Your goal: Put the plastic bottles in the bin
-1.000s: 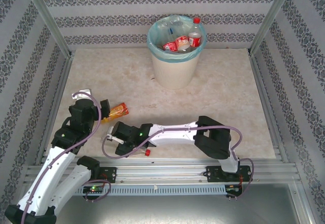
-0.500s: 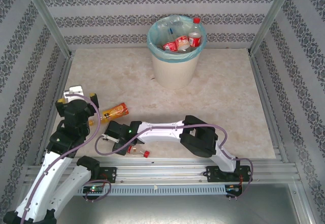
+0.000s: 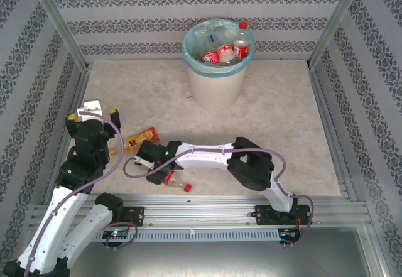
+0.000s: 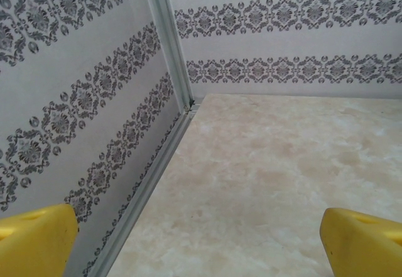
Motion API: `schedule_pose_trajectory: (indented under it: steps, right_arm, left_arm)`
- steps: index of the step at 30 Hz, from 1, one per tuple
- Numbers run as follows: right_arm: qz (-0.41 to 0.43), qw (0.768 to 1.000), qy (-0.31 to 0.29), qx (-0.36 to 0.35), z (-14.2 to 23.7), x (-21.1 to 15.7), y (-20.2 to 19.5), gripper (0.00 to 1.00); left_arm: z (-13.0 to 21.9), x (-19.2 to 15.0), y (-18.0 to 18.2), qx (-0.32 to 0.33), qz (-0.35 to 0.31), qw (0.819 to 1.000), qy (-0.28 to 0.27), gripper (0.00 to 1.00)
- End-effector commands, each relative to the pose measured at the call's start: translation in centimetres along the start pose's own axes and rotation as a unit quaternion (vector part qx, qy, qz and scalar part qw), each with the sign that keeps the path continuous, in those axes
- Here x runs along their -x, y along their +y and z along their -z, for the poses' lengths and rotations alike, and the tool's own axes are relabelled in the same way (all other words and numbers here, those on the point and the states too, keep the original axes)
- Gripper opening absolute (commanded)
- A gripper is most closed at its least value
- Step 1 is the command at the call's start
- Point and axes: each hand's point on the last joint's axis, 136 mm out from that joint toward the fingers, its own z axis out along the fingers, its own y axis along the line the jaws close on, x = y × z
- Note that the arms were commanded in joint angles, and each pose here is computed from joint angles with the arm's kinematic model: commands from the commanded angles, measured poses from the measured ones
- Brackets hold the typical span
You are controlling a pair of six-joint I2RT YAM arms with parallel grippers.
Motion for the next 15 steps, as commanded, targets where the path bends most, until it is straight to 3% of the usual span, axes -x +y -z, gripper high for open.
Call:
schedule_pose_trajectory:
  steps: [1, 5, 9, 13, 15]
  right_arm:
    - [-0.035, 0.999, -0.023, -0.006, 3.6, 0.0, -1.5, 0.53]
    - [-0.059, 0.994, -0.082, -0.033, 8.9, 1.0, -4.2, 0.50]
    - [-0.069, 0.977, -0.182, -0.091, 17.5, 3.1, -8.1, 0.48]
    - [-0.071, 0.933, -0.301, -0.183, 27.9, 5.7, -13.2, 0.46]
    - [-0.071, 0.896, -0.372, -0.229, 33.5, 7.1, -15.9, 0.45]
  left_arm:
    - [0.3, 2.5, -0.9, -0.028, 0.010, 0.999, -0.027, 1.00]
    - [-0.2, 3.5, -2.4, -0.059, 0.010, 0.998, -0.026, 1.00]
    - [-0.9, 5.0, -5.3, -0.117, 0.008, 0.993, -0.020, 1.00]
    - [-1.8, 6.8, -9.0, -0.187, 0.008, 0.982, -0.011, 1.00]
    - [-2.2, 8.0, -10.9, -0.223, 0.015, 0.975, -0.010, 0.99]
